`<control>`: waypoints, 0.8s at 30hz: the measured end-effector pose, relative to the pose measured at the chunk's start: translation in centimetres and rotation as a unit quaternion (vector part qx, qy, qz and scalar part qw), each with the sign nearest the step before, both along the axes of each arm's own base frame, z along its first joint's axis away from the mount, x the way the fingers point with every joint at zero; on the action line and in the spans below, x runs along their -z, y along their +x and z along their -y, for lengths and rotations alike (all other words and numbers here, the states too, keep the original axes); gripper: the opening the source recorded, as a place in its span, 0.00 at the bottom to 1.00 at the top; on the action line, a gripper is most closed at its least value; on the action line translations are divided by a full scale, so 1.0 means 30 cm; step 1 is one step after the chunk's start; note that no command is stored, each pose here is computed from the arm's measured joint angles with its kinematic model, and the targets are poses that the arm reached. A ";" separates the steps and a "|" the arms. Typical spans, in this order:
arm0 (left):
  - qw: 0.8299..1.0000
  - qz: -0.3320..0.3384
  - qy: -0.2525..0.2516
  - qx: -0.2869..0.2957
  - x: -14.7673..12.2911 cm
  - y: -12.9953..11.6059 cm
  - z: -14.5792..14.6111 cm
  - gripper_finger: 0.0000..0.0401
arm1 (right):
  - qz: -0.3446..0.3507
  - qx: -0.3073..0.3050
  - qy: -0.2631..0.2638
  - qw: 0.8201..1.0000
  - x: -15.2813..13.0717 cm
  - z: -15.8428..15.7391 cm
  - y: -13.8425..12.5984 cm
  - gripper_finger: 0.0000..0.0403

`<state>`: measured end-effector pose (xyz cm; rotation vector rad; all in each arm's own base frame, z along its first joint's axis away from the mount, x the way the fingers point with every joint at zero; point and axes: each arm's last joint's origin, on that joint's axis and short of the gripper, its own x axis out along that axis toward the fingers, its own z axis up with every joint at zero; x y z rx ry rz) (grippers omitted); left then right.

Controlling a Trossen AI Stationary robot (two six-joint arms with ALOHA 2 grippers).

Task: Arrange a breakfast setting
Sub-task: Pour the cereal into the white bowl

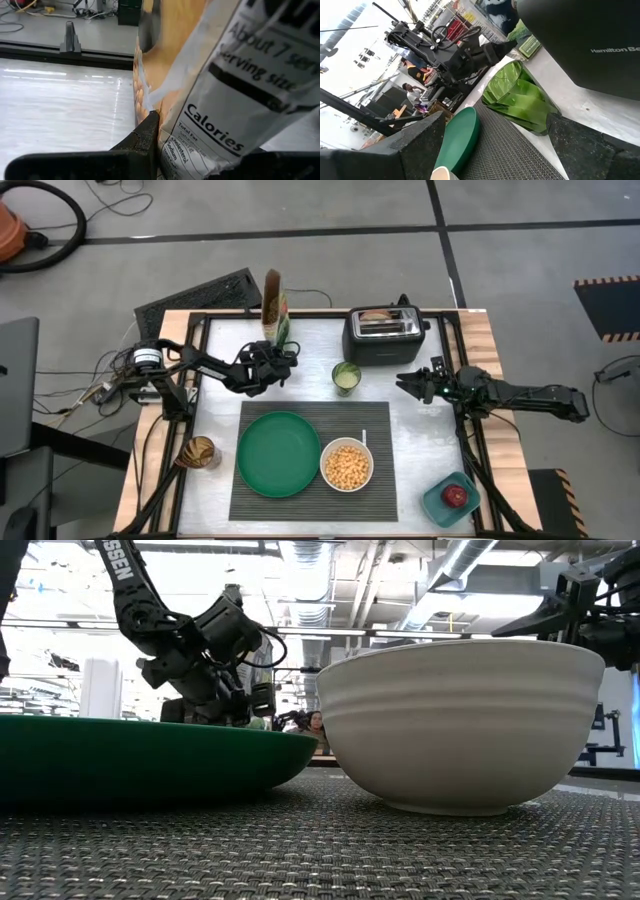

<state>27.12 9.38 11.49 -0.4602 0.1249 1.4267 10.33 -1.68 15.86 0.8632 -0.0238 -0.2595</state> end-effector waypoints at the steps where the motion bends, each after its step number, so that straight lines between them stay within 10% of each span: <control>1: 1.000 -0.001 0.000 0.000 0.000 0.000 -0.001 0.19 | 0.000 0.000 0.000 1.000 0.000 0.000 0.000 0.93; 13: 1.000 -0.024 -0.005 0.011 0.006 -0.003 -0.001 0.24 | 0.000 0.001 0.000 1.000 0.000 0.000 0.000 0.93; 24: 0.998 -0.045 -0.006 0.033 0.010 0.002 0.016 0.52 | 0.002 0.002 0.011 1.000 0.000 0.000 0.000 0.93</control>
